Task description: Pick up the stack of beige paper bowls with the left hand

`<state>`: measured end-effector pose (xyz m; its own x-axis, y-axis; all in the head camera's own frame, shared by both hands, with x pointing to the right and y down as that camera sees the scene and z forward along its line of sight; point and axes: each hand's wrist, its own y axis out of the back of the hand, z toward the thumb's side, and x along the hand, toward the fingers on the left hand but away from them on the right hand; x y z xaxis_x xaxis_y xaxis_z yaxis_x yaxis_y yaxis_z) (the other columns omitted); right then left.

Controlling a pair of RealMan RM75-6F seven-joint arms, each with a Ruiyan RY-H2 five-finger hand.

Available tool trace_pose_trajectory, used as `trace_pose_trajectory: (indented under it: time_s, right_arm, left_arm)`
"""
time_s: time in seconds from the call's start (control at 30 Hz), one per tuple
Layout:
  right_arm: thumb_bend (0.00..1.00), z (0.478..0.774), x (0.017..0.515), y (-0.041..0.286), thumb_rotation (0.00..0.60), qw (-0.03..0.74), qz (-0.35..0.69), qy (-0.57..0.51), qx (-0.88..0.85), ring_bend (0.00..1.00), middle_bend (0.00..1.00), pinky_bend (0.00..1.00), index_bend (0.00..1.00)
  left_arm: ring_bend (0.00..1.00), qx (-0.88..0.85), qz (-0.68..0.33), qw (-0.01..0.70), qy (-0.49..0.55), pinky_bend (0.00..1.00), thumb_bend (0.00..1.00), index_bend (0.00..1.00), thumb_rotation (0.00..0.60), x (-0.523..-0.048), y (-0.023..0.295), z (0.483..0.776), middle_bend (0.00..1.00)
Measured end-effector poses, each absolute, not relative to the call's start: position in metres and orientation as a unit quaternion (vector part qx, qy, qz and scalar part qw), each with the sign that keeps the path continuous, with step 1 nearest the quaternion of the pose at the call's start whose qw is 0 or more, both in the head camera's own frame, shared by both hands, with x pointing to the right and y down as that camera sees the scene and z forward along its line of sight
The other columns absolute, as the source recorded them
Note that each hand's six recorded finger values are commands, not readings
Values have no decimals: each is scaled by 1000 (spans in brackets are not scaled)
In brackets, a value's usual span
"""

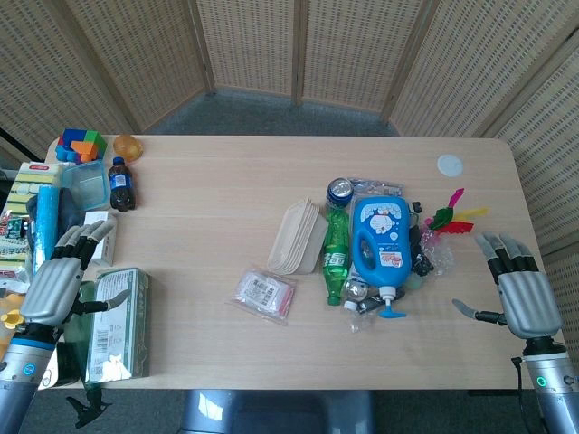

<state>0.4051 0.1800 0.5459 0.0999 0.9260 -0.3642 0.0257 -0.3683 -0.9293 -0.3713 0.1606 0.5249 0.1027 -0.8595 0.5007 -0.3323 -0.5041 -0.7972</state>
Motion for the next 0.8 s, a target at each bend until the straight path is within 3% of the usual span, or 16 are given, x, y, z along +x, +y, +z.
trace_pose_trajectory:
  time_s: [0.37, 0.8]
  right_arm:
    - [161, 545, 408, 181, 360, 407, 551, -386, -617, 0, 0, 0, 0]
    - [162, 536, 411, 187, 363, 411, 551, -391, -612, 0, 0, 0, 0]
  left_arm:
    - [0, -715, -508, 285, 387, 0, 239, 0, 481, -357, 146, 532, 0]
    - [0, -755, -491, 362, 241, 0, 256, 0, 600, -318, 102, 566, 0]
